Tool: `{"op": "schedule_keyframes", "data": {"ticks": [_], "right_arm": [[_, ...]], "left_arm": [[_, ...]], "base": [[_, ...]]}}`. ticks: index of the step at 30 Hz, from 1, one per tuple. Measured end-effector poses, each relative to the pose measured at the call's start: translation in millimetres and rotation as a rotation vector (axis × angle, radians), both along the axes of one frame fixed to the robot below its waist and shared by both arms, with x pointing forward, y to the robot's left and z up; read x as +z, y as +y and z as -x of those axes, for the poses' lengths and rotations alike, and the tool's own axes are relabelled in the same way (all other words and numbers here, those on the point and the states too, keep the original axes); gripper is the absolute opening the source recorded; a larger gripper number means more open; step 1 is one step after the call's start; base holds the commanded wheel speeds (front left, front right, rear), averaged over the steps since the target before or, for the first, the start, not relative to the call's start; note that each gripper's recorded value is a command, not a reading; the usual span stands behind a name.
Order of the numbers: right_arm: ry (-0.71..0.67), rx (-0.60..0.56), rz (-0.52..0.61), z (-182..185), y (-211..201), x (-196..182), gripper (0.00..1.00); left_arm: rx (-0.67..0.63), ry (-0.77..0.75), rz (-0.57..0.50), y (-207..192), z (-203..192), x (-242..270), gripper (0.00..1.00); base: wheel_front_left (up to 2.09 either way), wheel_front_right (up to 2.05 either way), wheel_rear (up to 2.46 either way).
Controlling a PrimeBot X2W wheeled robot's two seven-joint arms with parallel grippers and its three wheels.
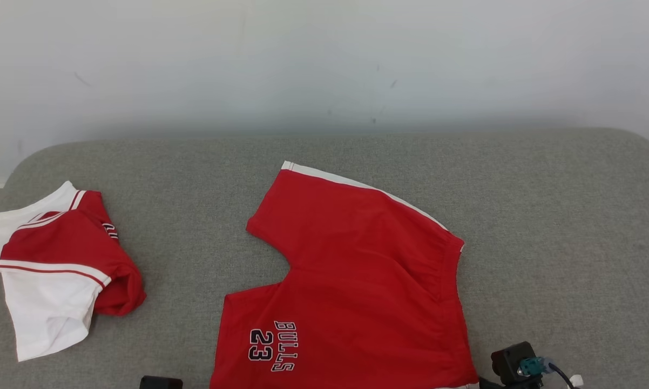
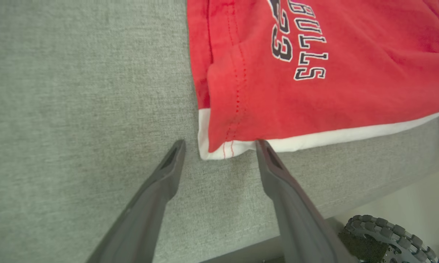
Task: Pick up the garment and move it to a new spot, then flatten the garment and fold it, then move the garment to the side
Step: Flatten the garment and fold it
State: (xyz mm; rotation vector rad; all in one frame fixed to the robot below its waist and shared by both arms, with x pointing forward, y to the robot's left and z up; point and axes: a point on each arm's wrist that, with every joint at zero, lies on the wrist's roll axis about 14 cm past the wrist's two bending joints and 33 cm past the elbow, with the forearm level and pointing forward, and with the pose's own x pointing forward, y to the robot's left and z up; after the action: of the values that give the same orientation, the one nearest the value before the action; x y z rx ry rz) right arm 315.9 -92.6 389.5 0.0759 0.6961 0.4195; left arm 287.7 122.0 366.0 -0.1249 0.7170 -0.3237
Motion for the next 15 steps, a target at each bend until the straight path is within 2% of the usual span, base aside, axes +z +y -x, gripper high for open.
{"op": "schedule_keyframes", "data": {"ticks": [1,2,3,4,5,15], "right_arm": [[0.01,0.003,0.002,1.5,0.4,-2.6,0.58],[0.017,0.005,0.004,2.6,0.8,-4.6,0.24],[0.019,0.009,0.004,3.1,1.3,-5.2,0.0],[0.019,0.009,0.003,2.7,1.9,-5.3,0.0],[0.017,0.011,0.002,1.5,2.7,-4.8,0.0],[-0.015,0.003,-0.011,-5.0,1.5,-0.7,0.0]], "left_arm": [[-0.004,0.0,0.002,-0.8,-1.0,-0.1,1.0],[-0.006,0.002,0.001,-1.4,-1.2,-1.0,0.99],[-0.013,0.001,0.0,-2.3,-1.6,-1.3,0.56],[-0.012,-0.008,0.002,-2.0,-3.7,-0.5,0.04],[-0.009,-0.012,0.001,-1.3,-4.9,-0.6,0.0],[-0.017,-0.028,-0.002,-1.2,-1.9,-3.8,0.0]], "base": [[0.0,0.0,0.0],[0.0,0.0,0.0],[0.0,0.0,0.0],[0.0,0.0,0.0],[0.0,0.0,0.0],[0.0,0.0,0.0]]}}
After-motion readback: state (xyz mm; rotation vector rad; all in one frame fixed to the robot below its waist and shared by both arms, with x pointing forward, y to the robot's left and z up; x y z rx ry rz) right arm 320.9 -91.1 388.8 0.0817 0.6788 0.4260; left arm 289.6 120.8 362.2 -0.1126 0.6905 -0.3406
